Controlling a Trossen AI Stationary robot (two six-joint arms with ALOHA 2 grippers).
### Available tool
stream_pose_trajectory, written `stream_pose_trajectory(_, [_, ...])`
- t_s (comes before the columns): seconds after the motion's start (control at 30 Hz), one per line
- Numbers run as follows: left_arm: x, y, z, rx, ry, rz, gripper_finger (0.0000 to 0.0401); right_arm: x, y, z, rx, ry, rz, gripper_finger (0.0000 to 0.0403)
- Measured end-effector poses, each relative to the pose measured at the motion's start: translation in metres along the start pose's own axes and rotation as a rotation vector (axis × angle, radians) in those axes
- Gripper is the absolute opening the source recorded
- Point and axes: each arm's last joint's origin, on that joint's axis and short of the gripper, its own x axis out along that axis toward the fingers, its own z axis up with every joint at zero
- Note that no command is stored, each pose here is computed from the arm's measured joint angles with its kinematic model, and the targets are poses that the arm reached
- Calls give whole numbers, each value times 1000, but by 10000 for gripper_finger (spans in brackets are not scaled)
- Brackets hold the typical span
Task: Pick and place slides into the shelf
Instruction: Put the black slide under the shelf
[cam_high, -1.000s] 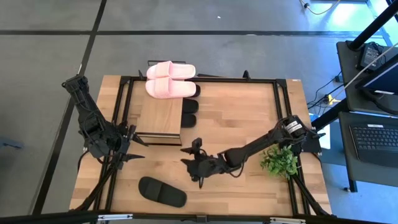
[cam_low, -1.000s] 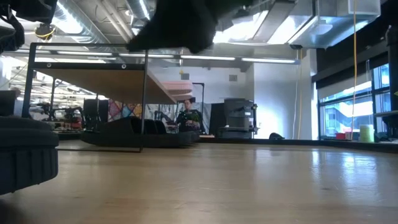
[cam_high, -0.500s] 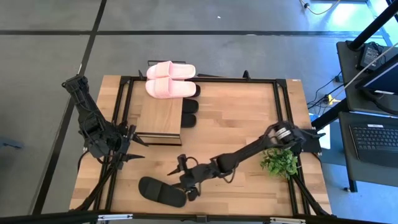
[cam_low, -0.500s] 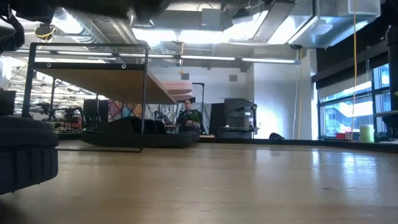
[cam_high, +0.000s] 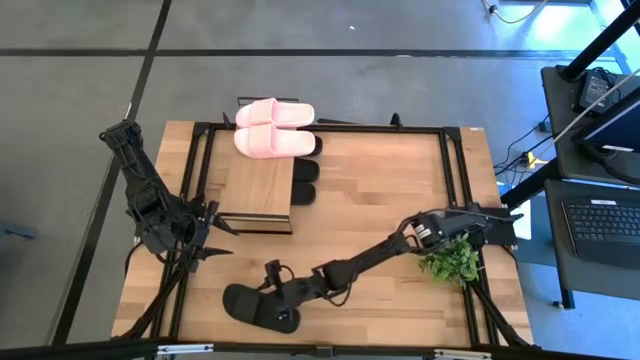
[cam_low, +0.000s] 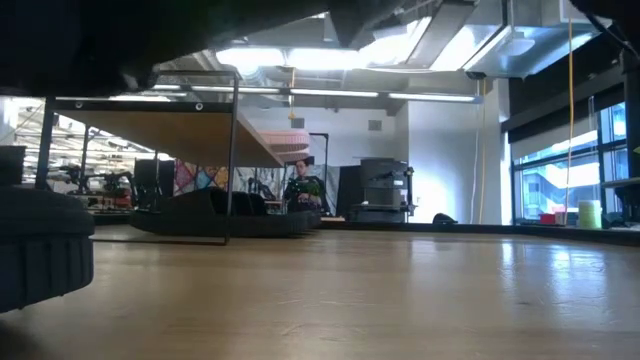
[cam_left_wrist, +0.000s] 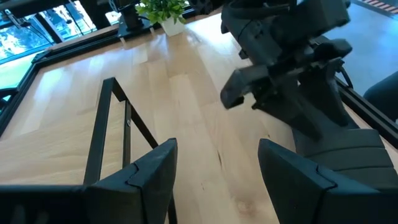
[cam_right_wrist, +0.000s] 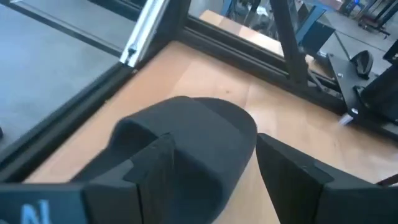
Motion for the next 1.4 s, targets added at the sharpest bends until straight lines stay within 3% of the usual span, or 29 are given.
stream_pose_trajectory(0.33, [0,0,0,-20,0,0,217,9,-4,-15,-13,114,11,226])
stream_pose_trajectory(0.93, [0,0,0,-20,0,0,217,10,-6,-15,-16,111,7,226])
stream_pose_trajectory(1.4, [0,0,0,-20,0,0,217,11,-12,-5,73,7,-24,226])
